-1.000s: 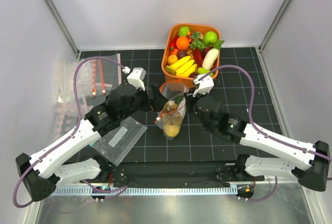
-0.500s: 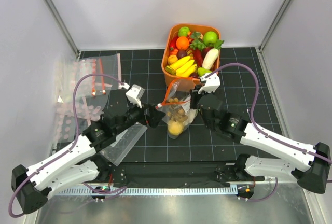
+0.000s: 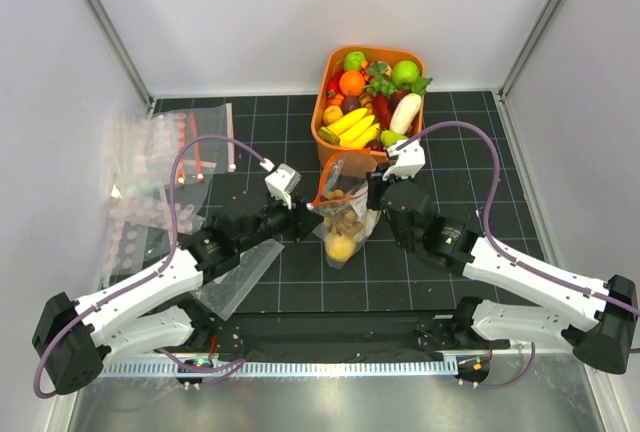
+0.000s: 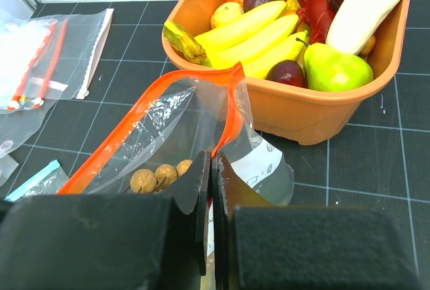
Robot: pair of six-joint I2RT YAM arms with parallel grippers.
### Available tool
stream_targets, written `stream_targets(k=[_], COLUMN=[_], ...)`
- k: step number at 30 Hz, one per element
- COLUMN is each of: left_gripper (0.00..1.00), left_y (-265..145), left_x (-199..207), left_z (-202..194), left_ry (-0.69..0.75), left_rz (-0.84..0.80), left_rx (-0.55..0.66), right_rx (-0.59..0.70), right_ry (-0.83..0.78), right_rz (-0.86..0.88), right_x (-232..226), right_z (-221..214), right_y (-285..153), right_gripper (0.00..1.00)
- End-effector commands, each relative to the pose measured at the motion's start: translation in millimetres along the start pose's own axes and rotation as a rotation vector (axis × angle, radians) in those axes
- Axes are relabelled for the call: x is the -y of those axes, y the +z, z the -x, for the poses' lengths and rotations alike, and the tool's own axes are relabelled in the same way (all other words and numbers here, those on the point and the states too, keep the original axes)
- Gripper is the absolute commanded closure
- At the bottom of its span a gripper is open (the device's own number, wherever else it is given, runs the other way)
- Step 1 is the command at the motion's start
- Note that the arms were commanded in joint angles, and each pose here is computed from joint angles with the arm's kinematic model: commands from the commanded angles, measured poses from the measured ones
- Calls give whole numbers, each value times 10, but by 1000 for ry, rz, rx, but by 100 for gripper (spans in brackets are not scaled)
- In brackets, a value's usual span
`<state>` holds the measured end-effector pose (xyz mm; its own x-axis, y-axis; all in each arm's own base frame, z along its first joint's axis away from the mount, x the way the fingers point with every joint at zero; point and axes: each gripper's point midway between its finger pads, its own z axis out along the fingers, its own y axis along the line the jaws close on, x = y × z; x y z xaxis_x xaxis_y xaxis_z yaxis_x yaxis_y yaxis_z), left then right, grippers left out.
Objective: Place the food in the zip-top bag and seal the zipper
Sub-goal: Adjust the zipper food storage bag at the center of the board, then zip the zipper food storage bag at the center of the board.
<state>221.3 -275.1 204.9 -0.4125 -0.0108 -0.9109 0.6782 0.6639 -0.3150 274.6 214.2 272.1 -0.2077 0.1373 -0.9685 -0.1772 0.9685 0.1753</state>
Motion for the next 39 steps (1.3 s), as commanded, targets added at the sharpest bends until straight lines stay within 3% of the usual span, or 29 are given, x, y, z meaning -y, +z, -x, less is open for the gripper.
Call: stream_targets(k=[1,2,4,5,9,16,18,19,20,21,23,26,31,35,39], left_gripper=[63,81,97,100,100,100,100,100,100,100,100,99,99,100,100], left_y=[-13,-14,-26,-32,-90,-154,-158,-157,-166,-161,-169,-165,-71,19,73], left_x=[286,259,177,126,-87,-236,-240,-222,-194,-183,-162,-195,-120,8,101], left_z=[405,419,436,451,512,562,568,566,611,570,594,579,527,438,352], left_ry=[31,33,23,16,-7,-16,-3,6,22,33,43,35,43,68,109], left_rz=[-113,-97,-48,-16,109,188,186,171,154,141,127,146,106,23,-37], left_rx=[107,112,117,122,151,184,193,195,218,217,235,228,175,138,104], right_rx=[77,76,80,80,89,171,196,201,206,212,220,225,145,26,-57], right_ry=[94,94,101,103,107,134,140,138,137,134,133,91,-18,-87,-120], right_rz=[2,3,0,2,24,126,147,149,151,159,171,229,399,521,590], right_x=[3,1,19,20,16,54,79,90,96,98,86,6,-370,-722,-935], right_z=[259,252,261,263,274,419,464,471,479,498,527,590,545,315,135], right_y=[-40,-44,-54,-59,-91,-307,-369,-384,-393,-412,-433,-483,-512,-436,-374], right_gripper=[99,99,99,99,99,98,86,76,58,51,43,39,44,56,55])
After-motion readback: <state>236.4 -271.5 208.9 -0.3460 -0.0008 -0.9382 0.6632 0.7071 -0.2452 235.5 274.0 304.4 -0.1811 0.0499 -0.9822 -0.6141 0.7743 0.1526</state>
